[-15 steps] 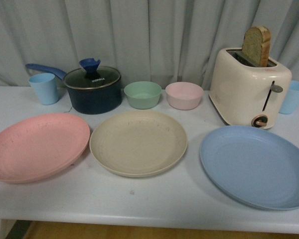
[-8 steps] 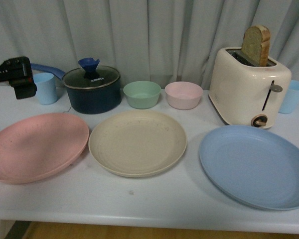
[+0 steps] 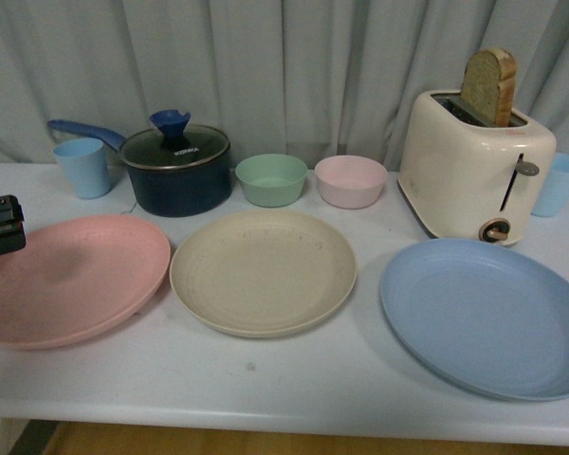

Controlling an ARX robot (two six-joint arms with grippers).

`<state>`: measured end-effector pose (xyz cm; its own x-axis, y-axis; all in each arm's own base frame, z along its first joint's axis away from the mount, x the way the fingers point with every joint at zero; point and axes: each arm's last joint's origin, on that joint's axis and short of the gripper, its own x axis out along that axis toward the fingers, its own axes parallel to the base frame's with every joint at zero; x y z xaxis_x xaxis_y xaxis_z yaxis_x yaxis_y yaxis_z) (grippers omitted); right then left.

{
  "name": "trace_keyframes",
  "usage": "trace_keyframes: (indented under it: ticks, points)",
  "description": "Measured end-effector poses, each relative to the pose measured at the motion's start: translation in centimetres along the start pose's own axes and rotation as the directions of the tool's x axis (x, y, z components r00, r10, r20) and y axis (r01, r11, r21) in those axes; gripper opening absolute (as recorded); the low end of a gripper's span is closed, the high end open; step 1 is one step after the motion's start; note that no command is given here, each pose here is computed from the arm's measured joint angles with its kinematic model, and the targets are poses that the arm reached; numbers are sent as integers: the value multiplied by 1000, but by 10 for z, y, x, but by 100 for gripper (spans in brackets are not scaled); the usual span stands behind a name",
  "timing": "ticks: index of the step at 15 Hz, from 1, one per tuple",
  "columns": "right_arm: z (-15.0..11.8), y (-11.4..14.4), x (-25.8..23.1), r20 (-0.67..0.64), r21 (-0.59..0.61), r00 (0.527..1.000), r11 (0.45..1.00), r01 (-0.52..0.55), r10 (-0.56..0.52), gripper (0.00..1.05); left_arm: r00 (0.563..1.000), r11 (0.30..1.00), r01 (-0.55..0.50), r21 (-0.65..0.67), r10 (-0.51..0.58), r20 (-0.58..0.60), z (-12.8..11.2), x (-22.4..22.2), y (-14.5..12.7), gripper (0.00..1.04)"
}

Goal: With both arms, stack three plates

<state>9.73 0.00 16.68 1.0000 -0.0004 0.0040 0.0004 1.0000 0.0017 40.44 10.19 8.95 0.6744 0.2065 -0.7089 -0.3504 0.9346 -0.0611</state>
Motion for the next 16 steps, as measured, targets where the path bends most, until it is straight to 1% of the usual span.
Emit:
trace_keyframes:
  ticks: [2, 6, 7, 11, 14, 15, 16]
  points:
    - [0, 0, 0, 0, 0, 1000, 1000, 0, 0, 98, 999, 999, 31, 14, -31, -17, -3, 0, 2, 98]
    - [0, 0, 0, 0, 0, 1000, 1000, 0, 0, 98, 995, 997, 41, 66, -35, -92, -22, 7, 5, 98]
    - [0, 0, 0, 0, 0, 1000, 1000, 0, 0, 98, 995, 996, 40, 77, -33, -99, -24, 8, 6, 90]
    - [0, 0, 0, 0, 0, 1000, 1000, 0, 0, 98, 992, 993, 9, 122, 7, -128, -27, 9, 7, 47]
    - [0, 0, 0, 0, 0, 1000, 1000, 0, 0, 98, 991, 991, -17, 135, 35, -133, -23, 8, 11, 11]
    - [0, 0, 0, 0, 0, 1000, 1000, 0, 0, 98, 992, 992, -15, 128, 31, -122, -17, 5, 13, 5]
    - [0, 0, 0, 0, 0, 1000, 1000, 0, 0, 98, 994, 992, -18, 124, 32, -108, -9, -1, 15, 3]
